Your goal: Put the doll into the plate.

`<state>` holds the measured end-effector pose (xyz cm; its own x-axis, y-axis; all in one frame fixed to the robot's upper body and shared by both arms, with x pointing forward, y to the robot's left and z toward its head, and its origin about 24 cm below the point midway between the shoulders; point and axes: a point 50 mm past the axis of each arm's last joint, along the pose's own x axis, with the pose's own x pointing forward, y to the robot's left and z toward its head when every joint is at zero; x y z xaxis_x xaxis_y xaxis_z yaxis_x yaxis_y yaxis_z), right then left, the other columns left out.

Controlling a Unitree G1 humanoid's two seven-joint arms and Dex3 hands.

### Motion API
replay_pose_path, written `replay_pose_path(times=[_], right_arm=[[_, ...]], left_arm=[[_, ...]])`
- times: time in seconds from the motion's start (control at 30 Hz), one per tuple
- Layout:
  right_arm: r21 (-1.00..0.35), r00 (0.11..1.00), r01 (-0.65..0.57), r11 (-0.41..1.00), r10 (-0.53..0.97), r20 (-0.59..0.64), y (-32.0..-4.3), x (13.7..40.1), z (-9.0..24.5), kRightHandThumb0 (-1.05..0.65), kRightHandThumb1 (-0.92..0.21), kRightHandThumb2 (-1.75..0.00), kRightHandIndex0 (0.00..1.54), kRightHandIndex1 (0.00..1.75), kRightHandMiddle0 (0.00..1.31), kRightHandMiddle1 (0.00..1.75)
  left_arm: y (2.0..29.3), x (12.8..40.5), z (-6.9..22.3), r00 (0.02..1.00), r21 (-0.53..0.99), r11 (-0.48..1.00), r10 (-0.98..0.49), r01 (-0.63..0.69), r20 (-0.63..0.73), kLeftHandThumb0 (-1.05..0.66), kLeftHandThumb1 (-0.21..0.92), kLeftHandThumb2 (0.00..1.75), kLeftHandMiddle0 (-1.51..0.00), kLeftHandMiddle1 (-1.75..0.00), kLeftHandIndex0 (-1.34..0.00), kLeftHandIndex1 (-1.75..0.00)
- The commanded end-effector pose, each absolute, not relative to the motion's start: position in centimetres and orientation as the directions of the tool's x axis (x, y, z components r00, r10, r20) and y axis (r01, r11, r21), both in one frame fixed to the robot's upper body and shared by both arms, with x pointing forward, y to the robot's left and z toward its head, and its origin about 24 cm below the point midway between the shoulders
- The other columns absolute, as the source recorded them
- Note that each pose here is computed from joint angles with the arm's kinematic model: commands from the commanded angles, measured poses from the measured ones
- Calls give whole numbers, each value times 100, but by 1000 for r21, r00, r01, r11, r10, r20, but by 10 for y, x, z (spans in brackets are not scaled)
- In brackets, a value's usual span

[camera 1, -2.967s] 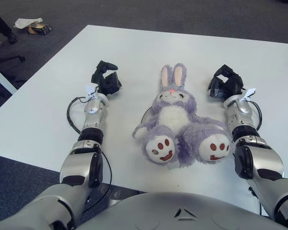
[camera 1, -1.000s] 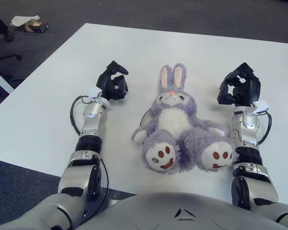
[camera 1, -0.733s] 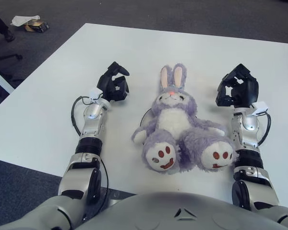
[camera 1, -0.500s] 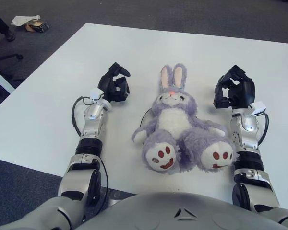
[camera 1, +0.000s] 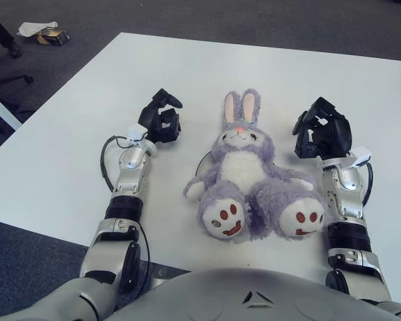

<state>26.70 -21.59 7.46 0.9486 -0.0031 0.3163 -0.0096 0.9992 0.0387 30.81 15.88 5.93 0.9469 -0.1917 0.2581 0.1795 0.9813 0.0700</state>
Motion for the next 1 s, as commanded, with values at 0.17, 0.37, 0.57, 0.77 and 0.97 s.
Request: replay_pose_path(times=[0.17, 0.37, 0.57, 0.77, 0.97], right_arm=[[122, 996, 62, 991, -69, 57, -215, 223, 19, -1, -16, -150, 61, 175, 60, 175], [117, 996, 68, 991, -74, 49, -215, 221, 21, -1, -17, -149, 61, 175, 59, 175], [115, 996, 70, 991, -75, 45, -216, 220, 22, -1, -18, -149, 61, 175, 59, 175], [121, 996, 71, 990, -76, 42, -216, 219, 23, -1, -18, -149, 61, 175, 59, 175], [105, 996, 76, 992, -80, 32, -216, 219, 23, -1, -16, -150, 61, 175, 60, 175]], left_arm=[[164, 267, -3, 992, 24, 992, -123, 122, 30, -38, 69, 85, -91, -175, -34, -175], [164, 267, -3, 994, 34, 994, -105, 104, 24, -37, 77, 74, -89, -175, -29, -175], [163, 266, -3, 995, 35, 995, -96, 96, 22, -36, 81, 68, -87, -175, -26, -175], [163, 266, -3, 995, 35, 995, -98, 97, 24, -36, 86, 61, -83, -175, -23, -175], [161, 265, -2, 994, 36, 994, -104, 103, 43, -35, 90, 56, -78, -175, -21, -175]])
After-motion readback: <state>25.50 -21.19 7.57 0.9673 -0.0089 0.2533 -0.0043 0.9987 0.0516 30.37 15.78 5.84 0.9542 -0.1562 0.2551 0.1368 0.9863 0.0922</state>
